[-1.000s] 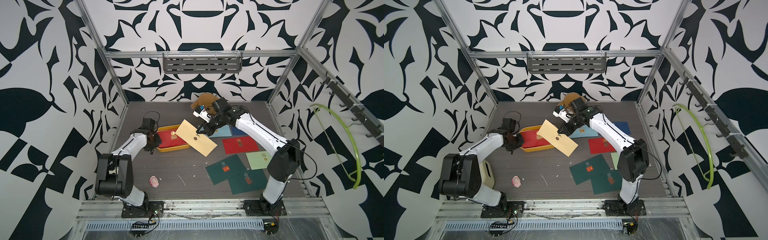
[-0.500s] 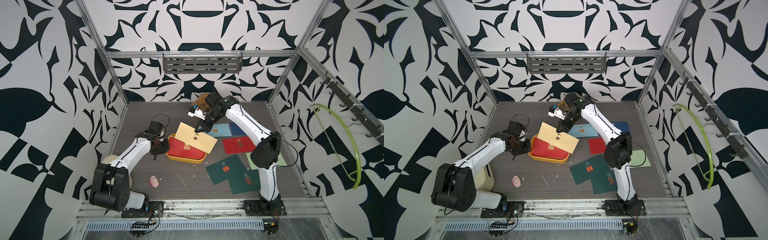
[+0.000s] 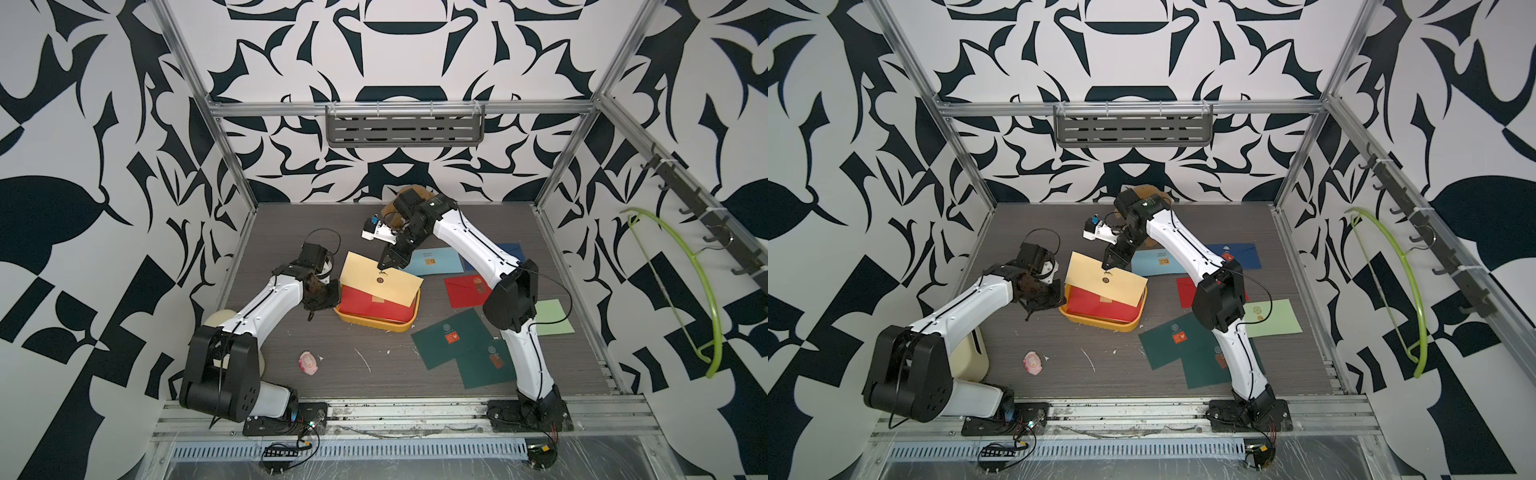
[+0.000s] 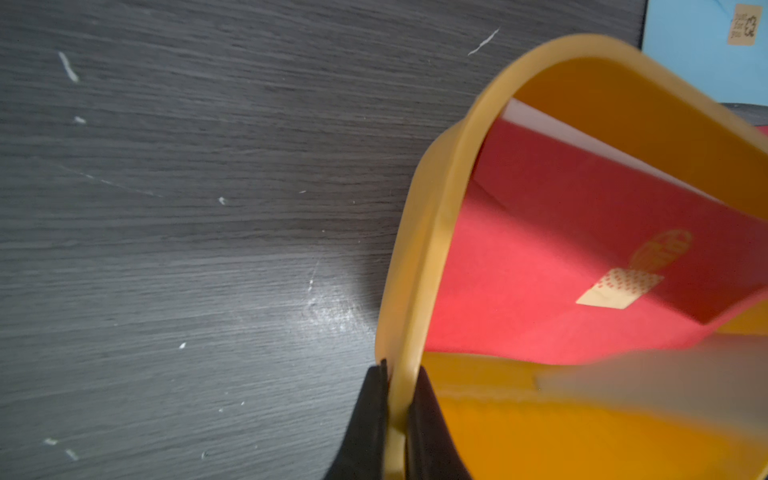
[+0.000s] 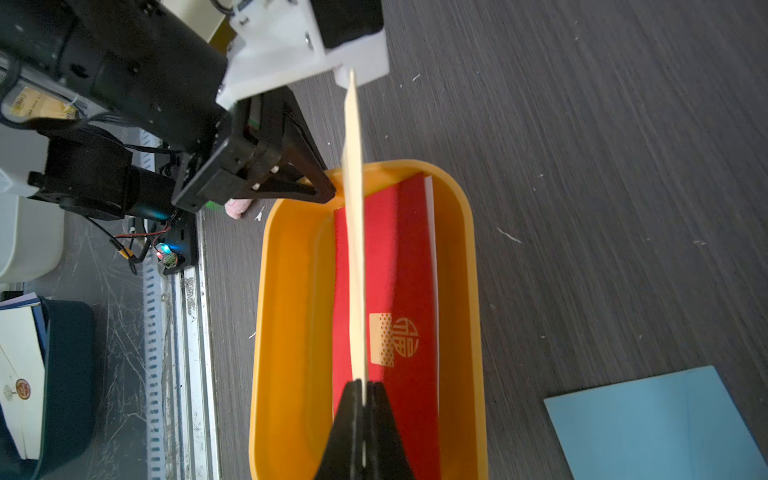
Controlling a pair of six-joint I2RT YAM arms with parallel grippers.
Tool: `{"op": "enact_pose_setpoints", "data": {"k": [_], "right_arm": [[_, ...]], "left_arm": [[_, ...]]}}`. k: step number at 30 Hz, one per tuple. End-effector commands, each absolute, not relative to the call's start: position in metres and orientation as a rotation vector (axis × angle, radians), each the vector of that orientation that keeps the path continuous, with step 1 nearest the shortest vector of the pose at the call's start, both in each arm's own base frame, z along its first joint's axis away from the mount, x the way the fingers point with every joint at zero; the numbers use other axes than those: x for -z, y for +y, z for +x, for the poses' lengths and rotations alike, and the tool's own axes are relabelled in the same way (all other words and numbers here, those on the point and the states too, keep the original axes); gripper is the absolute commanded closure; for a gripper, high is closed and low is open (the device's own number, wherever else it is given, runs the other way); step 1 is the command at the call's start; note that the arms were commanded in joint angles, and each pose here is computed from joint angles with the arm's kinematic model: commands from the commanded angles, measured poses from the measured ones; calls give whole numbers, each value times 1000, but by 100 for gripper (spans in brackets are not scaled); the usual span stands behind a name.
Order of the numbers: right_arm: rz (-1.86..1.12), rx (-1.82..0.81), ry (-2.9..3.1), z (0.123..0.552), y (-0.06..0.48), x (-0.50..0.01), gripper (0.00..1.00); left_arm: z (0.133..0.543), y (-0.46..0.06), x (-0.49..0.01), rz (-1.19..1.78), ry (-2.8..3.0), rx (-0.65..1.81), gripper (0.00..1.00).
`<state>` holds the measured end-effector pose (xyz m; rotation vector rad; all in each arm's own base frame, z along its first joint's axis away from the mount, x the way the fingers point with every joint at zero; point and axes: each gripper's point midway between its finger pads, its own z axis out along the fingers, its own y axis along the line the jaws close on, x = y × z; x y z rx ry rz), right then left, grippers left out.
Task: Put the sealed envelopes into the storage box
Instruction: Place the envelope in the storage box.
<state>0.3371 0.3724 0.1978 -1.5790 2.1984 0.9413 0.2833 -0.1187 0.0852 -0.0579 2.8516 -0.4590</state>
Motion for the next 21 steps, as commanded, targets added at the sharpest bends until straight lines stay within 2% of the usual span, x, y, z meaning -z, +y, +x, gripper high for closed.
{"op": "enact_pose_setpoints", "data": {"k": [1, 18, 21], "right_arm": [[-1625, -971, 2097, 329, 374, -221, 100], [-1789, -994, 2269, 297, 390, -134, 100], [-1740, -943, 2269, 307, 393, -137, 89]], "left_arm": [[279, -119, -86, -47, 2858, 456, 100], [283, -121, -102, -53, 2790, 491, 100], [283, -120, -101, -65, 2793, 481, 100]]}}
